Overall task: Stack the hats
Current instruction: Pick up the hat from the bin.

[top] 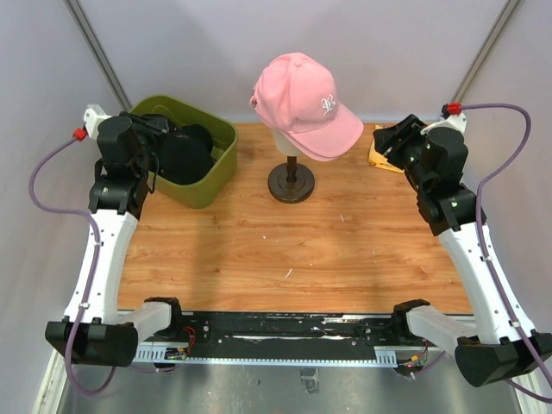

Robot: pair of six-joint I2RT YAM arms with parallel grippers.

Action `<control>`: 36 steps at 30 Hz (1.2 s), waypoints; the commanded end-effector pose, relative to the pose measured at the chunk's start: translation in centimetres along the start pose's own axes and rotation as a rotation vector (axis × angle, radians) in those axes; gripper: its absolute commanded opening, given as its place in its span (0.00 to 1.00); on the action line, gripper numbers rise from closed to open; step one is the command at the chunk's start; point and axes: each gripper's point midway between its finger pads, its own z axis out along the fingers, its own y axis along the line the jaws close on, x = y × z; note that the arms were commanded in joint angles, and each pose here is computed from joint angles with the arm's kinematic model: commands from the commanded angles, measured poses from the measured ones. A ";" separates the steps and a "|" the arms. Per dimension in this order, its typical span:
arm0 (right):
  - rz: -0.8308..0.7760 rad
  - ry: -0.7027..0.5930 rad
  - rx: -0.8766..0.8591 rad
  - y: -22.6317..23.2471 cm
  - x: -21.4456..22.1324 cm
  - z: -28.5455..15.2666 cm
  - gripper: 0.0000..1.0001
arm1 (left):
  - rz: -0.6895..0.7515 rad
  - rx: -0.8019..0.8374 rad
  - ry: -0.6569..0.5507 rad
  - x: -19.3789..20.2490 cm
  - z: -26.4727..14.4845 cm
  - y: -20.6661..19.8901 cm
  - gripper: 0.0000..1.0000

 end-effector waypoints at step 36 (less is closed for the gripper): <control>-0.329 -0.037 -0.122 6.9 -2.3 -3.8 0.57 | 0.012 -0.157 0.038 2.4 0.2 9.1 0.33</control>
